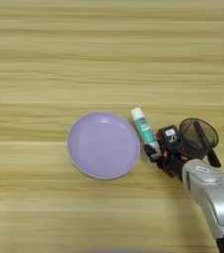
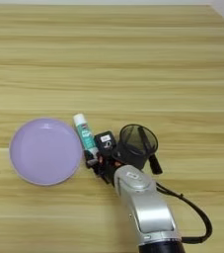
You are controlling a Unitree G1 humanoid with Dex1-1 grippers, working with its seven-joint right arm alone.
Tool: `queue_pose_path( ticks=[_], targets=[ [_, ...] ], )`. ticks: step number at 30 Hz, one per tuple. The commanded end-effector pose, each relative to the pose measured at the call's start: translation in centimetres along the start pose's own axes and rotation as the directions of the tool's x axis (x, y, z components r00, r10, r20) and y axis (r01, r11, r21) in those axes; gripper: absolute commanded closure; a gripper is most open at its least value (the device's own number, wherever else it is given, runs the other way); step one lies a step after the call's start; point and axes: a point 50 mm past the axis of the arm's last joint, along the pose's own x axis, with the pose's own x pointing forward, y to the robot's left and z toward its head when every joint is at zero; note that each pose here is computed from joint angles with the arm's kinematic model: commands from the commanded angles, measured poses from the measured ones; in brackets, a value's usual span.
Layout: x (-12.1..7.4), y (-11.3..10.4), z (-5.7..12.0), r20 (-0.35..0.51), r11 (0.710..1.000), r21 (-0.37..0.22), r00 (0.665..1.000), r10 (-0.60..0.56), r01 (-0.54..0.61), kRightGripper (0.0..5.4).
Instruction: Move the objects on the table
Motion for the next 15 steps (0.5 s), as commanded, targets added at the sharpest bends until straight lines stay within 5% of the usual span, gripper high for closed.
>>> queue_pose_path(
  ticks=[1, 15],
  targets=[
    [0.5, 1.3, 3.1, 0.107, 0.997, -0.065, 0.993, 0.044, -0.038, 3.74],
    [3.0, 4.4, 2.9, 0.062, 0.985, -0.072, 0.985, 0.163, -0.158, 3.74]
  ],
)
